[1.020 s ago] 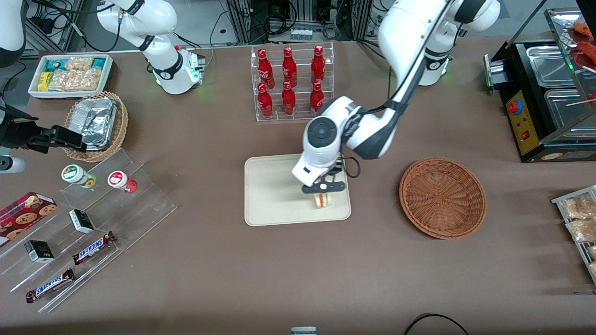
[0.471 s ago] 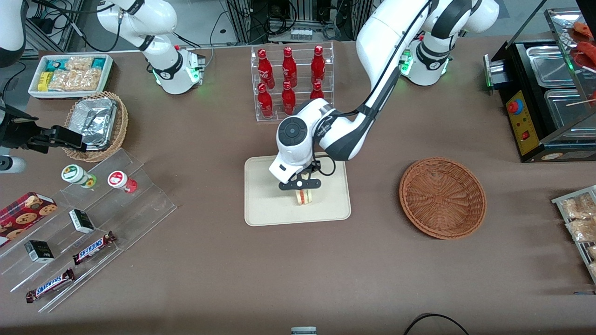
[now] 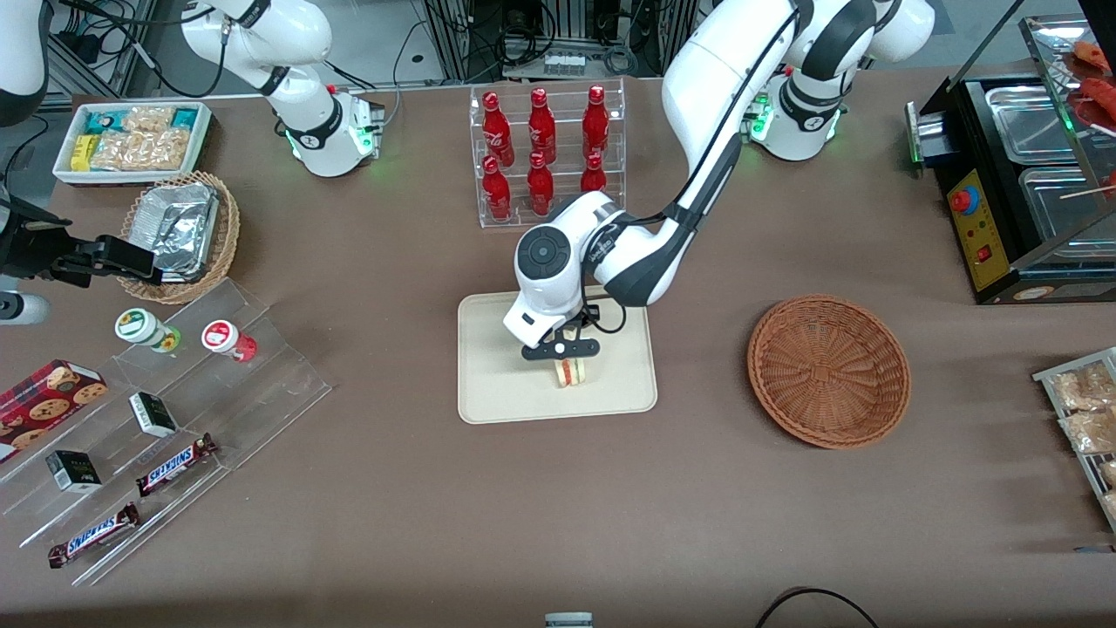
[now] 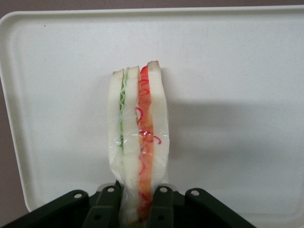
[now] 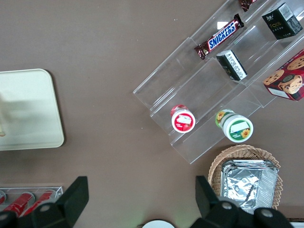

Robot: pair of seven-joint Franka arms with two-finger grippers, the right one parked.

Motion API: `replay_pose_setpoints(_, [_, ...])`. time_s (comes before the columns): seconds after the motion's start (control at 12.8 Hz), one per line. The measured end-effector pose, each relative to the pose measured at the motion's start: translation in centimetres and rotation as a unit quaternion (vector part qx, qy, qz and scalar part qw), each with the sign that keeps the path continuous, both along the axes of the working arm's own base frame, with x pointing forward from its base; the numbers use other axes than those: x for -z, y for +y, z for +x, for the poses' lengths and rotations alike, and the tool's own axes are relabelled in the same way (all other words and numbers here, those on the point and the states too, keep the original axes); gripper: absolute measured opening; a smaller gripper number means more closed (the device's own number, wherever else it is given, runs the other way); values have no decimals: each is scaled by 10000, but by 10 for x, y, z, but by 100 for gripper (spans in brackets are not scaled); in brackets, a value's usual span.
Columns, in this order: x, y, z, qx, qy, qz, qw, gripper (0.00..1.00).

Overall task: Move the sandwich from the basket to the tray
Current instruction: 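Lower the sandwich onto the tray with the left gripper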

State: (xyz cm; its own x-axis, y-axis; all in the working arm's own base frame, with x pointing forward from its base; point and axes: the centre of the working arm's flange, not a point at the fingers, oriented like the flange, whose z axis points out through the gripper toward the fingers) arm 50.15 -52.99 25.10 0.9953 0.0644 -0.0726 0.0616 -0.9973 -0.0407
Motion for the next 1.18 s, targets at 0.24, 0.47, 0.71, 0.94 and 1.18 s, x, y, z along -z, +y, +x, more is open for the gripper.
replay_pose_setpoints(0.24, [-3,-2,3,-17,-99,-67,9999,18])
replay_pose_setpoints(0.47, [2,-1,5,-53,-152,-45,9999,18])
replay_pose_setpoints(0.71, [8,-1,5,-198,-159,-34,9997,18])
replay_pose_setpoints(0.94, [12,-2,5,-238,-158,-29,9996,18])
replay_pose_setpoints(1.18, [18,-1,4,-264,-140,-9,9996,30])
